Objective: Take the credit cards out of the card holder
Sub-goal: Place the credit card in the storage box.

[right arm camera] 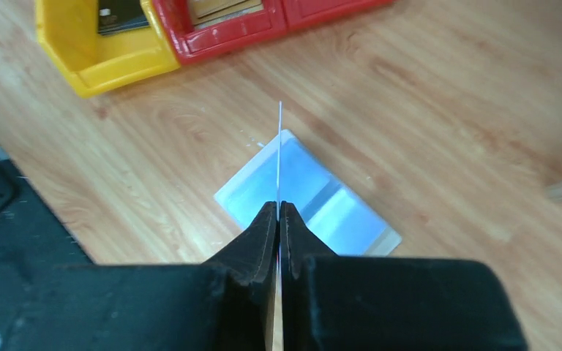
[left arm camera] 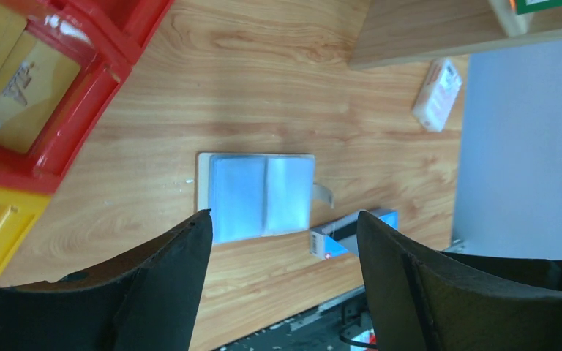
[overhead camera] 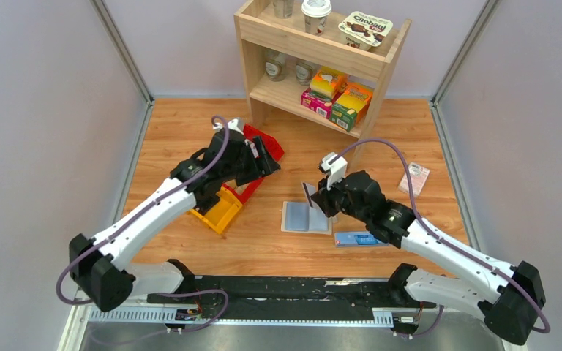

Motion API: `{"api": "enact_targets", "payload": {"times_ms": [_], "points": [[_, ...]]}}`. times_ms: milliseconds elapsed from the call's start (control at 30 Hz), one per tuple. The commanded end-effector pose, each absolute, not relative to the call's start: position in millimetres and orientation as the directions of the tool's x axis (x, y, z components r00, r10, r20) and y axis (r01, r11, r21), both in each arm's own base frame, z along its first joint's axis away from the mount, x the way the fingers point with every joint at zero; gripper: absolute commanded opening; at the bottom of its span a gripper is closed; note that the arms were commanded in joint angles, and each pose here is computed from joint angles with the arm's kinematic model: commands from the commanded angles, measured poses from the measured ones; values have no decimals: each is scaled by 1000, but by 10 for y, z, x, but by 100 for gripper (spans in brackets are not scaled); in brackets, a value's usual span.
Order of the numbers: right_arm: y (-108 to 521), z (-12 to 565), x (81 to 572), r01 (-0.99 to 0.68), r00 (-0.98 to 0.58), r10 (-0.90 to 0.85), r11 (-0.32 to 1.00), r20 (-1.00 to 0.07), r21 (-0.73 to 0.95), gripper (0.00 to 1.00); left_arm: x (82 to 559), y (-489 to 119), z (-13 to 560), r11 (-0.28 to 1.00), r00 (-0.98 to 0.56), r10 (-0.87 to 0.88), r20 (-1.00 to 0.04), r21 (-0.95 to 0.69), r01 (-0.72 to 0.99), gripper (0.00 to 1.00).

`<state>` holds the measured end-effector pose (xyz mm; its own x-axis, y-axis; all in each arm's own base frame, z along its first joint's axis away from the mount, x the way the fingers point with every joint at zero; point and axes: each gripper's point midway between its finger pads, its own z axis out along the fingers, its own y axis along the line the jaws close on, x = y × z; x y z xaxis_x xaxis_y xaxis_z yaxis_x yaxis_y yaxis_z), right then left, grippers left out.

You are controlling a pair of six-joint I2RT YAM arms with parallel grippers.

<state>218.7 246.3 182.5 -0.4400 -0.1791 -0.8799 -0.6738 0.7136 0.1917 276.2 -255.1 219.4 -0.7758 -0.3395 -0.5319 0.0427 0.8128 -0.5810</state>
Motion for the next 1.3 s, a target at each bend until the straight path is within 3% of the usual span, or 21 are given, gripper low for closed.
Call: {"api": "enact_targets", "payload": {"times_ms": [0,133,367,767,933,1000,1200,1267], "points": [[2492,2227,2391,-644,-186,-240,762,-953,-66,5,2578,-2320,2263,741,-749,-501,-434,-662,-112,81],[2759,2404,2274,-648,60,-328,705,-943,-287,6,2484,-2298,2489,652,-716,-574,-397,-750,-107,82],[3077,2590,2204,-528,280,-404,692,-871,-492,6,2395,-2421,2646,575,-744,-582,-328,-813,-92,82],[3305,2542,2134,-501,353,-432,662,-830,-557,6,2344,-2524,2386,552,-783,-567,-255,-823,-133,75],[3335,2472,2115,-513,355,-444,643,-823,-568,8,2348,-2591,2362,532,-795,-558,-238,-838,-122,58],[3342,2446,2108,-514,355,-449,639,-820,-573,8,2357,-2587,2361,536,-793,-558,-244,-836,-120,48],[3355,2359,2074,-542,329,-443,634,-834,-551,11,2375,-2597,2417,514,-783,-565,-259,-853,-89,4],[3360,2325,2068,-556,309,-434,639,-846,-532,15,2379,-2602,2419,513,-783,-563,-265,-855,-80,0]]}}
